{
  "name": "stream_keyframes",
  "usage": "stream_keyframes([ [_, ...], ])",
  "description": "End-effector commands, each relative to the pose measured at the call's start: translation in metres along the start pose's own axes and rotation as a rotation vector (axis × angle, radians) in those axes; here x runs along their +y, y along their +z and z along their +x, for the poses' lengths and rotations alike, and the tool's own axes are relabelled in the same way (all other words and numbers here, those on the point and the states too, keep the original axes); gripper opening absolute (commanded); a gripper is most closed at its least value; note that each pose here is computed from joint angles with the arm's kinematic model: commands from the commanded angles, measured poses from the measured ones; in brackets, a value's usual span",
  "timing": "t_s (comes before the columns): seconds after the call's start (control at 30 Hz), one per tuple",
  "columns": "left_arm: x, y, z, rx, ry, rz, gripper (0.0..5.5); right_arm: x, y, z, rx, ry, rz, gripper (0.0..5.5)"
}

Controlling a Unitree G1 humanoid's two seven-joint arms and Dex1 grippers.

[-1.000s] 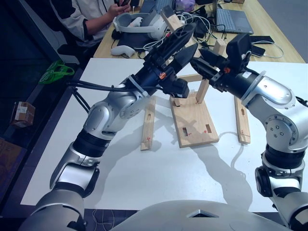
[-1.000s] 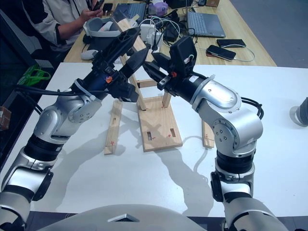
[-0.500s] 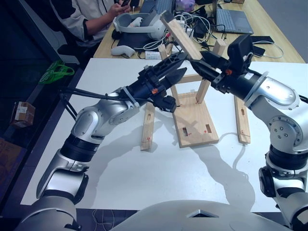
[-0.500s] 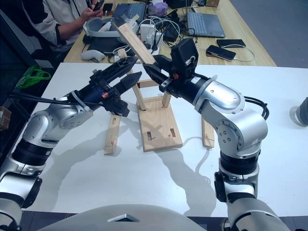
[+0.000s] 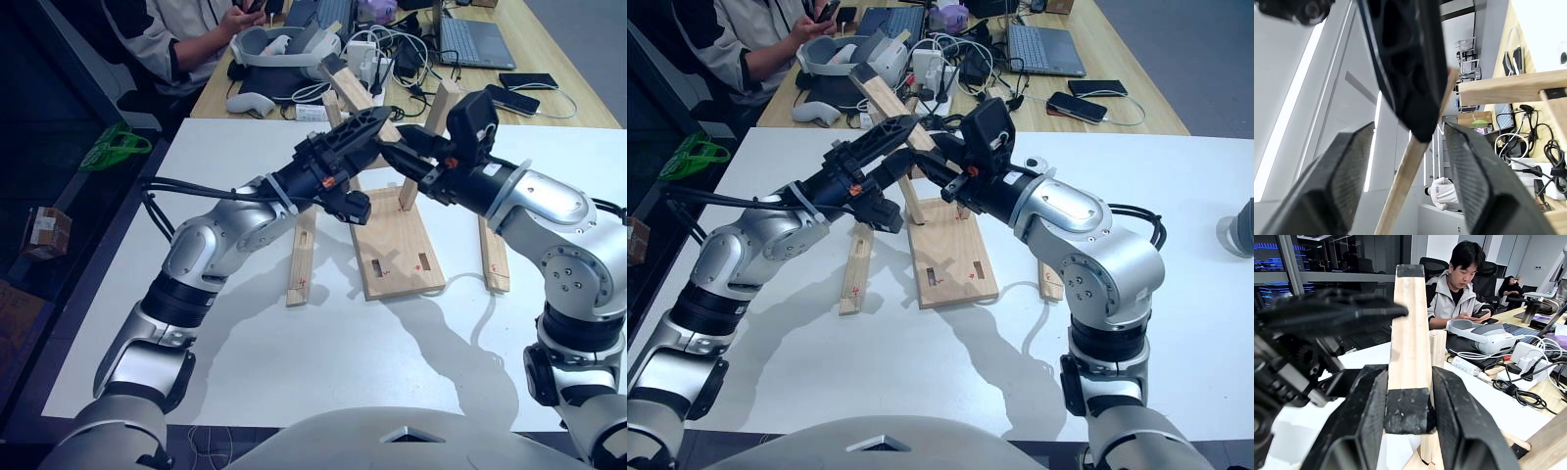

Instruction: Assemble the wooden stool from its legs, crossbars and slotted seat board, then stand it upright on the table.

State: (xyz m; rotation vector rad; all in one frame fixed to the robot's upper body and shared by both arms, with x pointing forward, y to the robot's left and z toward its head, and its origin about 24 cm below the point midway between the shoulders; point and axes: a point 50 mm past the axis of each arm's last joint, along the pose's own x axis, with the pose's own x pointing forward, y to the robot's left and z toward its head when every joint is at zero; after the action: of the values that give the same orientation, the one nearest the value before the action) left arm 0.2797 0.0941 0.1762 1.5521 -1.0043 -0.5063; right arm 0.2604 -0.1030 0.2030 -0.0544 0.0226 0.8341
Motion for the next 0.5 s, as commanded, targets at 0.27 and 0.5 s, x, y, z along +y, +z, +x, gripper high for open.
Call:
stream_keyframes([
  [0.27, -0.0031, -0.0034, 0.0075, 0.003, -0.049, 0.023, 1.09, 0.0041, -0.0025, 0.0025, 0.028, 0.012, -0.001, 1.28],
  [0.5, -0.0069, -0.0022, 0.0065, -0.007, -0.08, 0.003, 0.45, 0.0041, -0.0031, 0.0026, 0.037, 0.015, -0.002, 1.28],
])
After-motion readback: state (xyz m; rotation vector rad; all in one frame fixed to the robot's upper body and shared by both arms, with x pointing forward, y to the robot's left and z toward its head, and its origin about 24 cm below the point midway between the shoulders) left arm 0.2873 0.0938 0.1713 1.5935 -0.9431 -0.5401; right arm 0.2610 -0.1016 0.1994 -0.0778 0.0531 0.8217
